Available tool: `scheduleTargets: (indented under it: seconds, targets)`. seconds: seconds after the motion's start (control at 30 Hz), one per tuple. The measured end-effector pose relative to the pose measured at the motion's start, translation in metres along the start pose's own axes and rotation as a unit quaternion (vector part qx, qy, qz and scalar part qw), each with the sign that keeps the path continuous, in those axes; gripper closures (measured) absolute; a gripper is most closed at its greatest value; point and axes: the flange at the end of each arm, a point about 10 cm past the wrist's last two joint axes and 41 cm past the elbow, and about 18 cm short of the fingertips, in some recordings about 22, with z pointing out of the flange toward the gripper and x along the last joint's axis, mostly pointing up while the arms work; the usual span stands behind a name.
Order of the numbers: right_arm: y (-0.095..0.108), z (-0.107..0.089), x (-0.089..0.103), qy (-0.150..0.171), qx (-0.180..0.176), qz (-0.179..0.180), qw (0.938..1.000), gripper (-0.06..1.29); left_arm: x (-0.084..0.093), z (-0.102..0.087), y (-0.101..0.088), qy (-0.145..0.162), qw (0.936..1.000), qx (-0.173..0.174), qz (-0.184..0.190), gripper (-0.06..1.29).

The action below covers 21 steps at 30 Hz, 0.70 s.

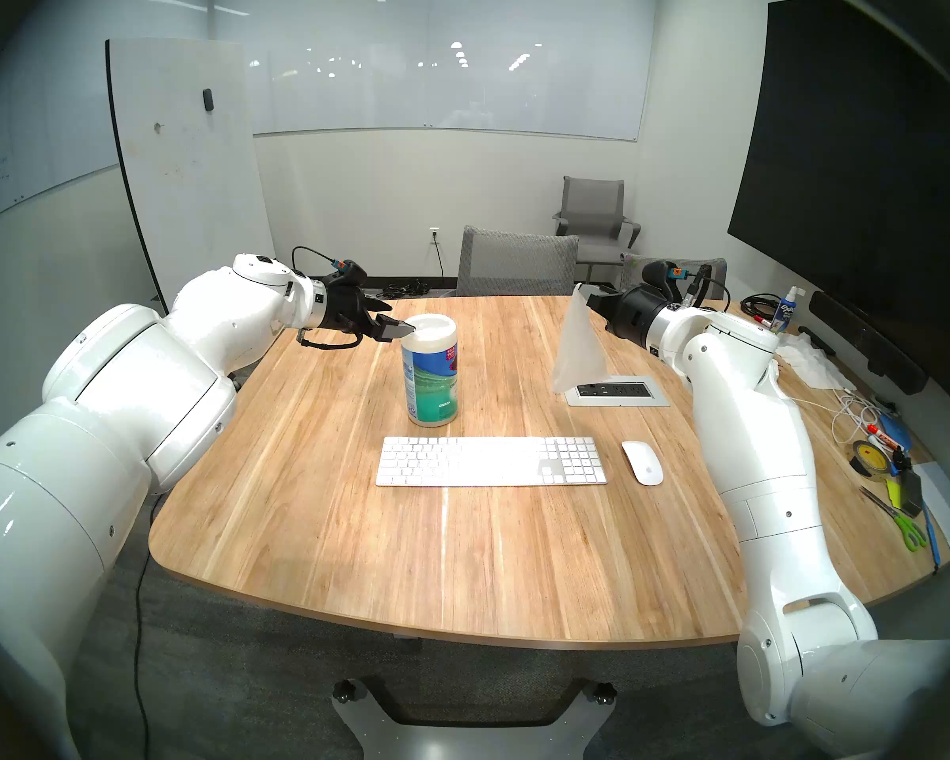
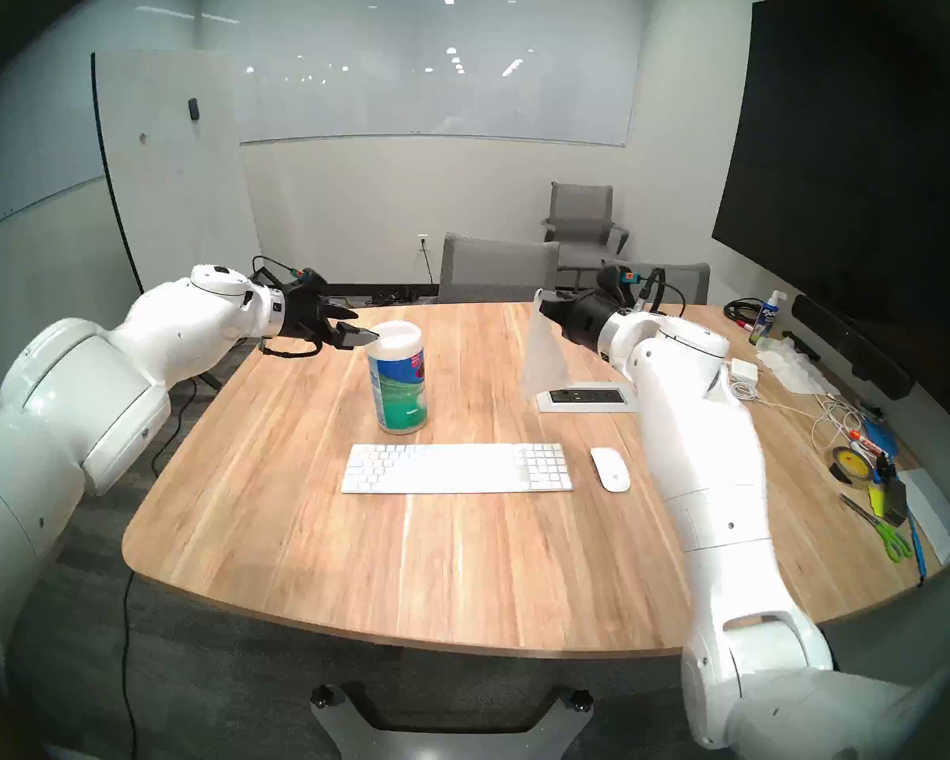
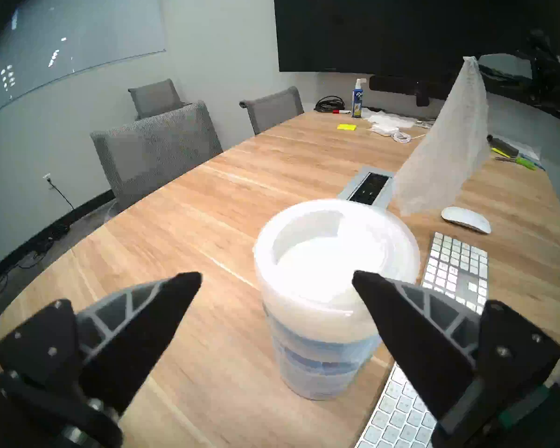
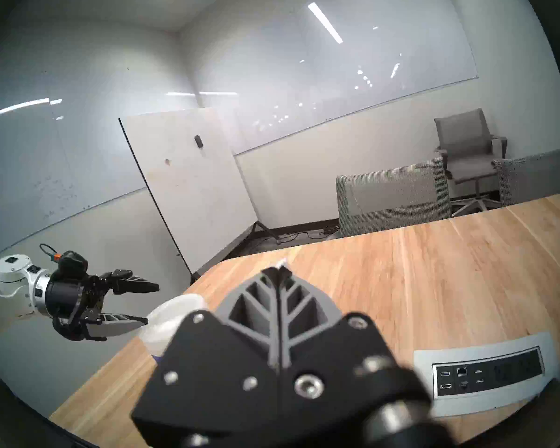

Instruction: Wipe the keyboards and mice with a disinfecting wipe, then set the wipe down

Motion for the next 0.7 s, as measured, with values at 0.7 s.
scheduleTargets:
  seconds: [0.7]
  targets:
    - [0.002,-0.002,-0.006,-0.010,0.013,-0.003,0.9999,1.25,0.036,-0.053,-0.012,0.043,0.9956,-0.064,0.053,-0.04]
